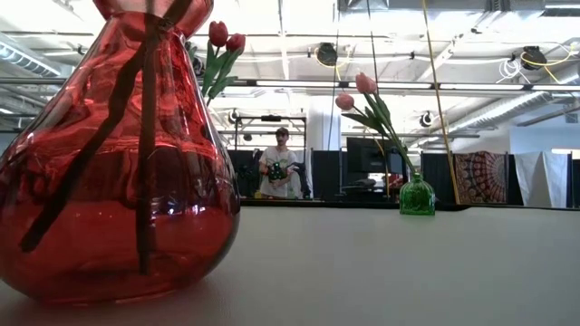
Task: Sort flowers into vase by color
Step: Put the black flower into the red vase
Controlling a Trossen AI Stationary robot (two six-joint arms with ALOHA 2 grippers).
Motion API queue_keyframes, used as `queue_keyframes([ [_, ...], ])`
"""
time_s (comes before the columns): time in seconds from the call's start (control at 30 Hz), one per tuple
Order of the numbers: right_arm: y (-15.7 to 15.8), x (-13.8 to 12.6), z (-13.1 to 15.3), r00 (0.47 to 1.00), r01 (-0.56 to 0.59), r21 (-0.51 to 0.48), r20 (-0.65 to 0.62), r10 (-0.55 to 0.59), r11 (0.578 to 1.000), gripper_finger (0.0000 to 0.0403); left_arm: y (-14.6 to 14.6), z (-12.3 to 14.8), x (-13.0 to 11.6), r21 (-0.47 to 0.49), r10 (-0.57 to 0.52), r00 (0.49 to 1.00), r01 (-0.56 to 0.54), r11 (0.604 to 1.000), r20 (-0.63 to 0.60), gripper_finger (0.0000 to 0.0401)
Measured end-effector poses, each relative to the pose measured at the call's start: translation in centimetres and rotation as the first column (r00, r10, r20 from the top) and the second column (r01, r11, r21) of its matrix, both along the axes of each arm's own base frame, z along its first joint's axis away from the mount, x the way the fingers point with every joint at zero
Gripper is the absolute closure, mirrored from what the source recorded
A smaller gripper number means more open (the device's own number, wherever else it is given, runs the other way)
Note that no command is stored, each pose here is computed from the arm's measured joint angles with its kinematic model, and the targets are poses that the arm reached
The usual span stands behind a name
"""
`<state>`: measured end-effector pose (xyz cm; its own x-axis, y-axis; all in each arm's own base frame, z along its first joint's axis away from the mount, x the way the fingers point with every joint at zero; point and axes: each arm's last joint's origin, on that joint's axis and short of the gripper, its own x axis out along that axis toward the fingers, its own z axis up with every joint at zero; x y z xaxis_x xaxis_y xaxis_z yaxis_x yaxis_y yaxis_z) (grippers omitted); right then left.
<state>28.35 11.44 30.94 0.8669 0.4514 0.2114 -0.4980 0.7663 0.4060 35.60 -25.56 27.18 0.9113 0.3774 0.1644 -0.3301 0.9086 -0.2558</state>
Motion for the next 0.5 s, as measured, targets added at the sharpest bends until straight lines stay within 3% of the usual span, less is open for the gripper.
queue_keyframes([
  [0.23, 0.02, 0.0, -0.01, 1.0, -0.002, 0.0, 0.0, 0.002, 1.0, 0.0403, -0.37, 0.04, -0.3, -0.013, -0.009, 1.0, 0.009, 1.0, 0.007, 0.0381],
  [0.5, 0.04, -0.03, 0.04, 1.0, -0.008, 0.002, 0.006, 0.008, 1.0, 0.0403, -0.51, 0.02, -0.46, -0.057, -0.003, 1.0, 0.004, 0.998, 0.019, 0.0305],
])
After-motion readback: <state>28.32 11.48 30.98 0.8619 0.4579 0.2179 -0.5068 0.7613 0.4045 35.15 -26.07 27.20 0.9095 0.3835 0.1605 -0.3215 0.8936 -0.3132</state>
